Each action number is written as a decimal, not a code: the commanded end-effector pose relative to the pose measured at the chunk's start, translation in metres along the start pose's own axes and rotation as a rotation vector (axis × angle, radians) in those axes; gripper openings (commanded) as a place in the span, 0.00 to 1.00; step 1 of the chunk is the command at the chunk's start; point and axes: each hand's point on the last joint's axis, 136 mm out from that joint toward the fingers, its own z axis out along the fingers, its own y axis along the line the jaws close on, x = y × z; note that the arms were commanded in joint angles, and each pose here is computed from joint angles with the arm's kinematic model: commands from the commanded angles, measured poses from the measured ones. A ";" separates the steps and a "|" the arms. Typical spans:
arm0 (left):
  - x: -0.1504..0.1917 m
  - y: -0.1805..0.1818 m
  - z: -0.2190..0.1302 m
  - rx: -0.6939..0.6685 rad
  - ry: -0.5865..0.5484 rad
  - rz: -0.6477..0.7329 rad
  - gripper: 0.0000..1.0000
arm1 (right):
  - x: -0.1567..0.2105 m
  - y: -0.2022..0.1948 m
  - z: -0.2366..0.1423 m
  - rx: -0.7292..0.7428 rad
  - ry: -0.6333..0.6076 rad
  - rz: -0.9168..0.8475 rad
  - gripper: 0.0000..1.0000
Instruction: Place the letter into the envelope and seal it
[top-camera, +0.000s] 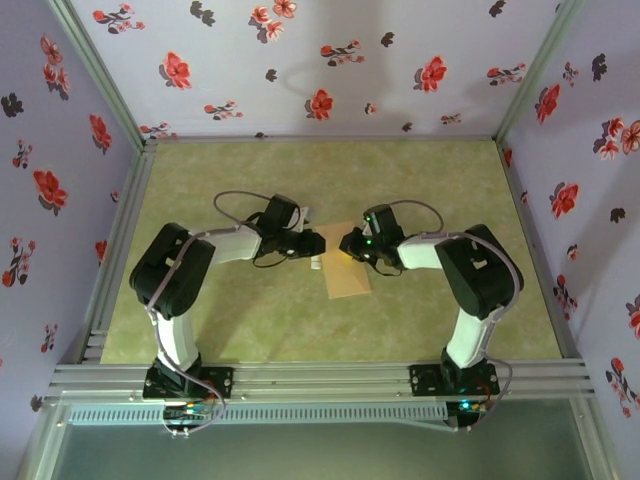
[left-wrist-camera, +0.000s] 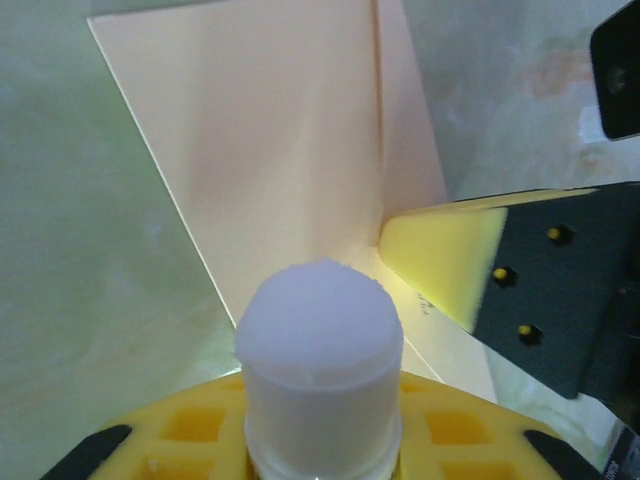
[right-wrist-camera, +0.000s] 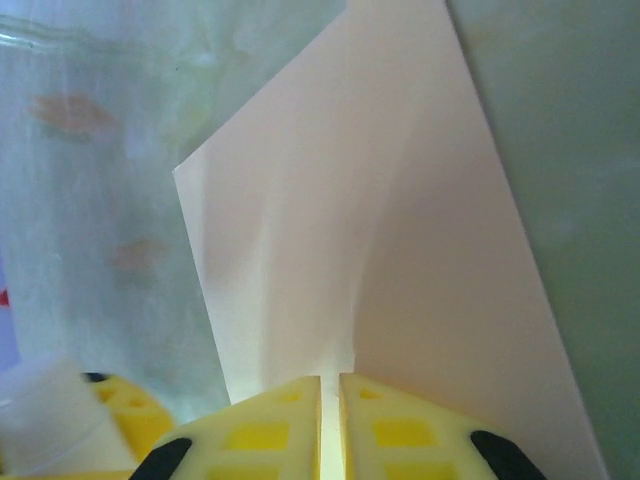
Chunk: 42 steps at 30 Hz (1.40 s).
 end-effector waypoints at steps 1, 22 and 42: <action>-0.024 -0.028 -0.032 0.027 -0.064 0.073 0.00 | -0.016 0.007 -0.019 0.049 -0.044 -0.031 0.19; -0.089 -0.114 -0.153 0.301 -0.334 0.142 0.00 | -0.086 0.104 -0.197 -0.217 -0.506 -0.205 1.00; -0.113 -0.159 -0.169 0.607 -0.385 0.079 0.00 | -0.009 0.178 -0.181 -0.516 -0.057 -0.464 0.75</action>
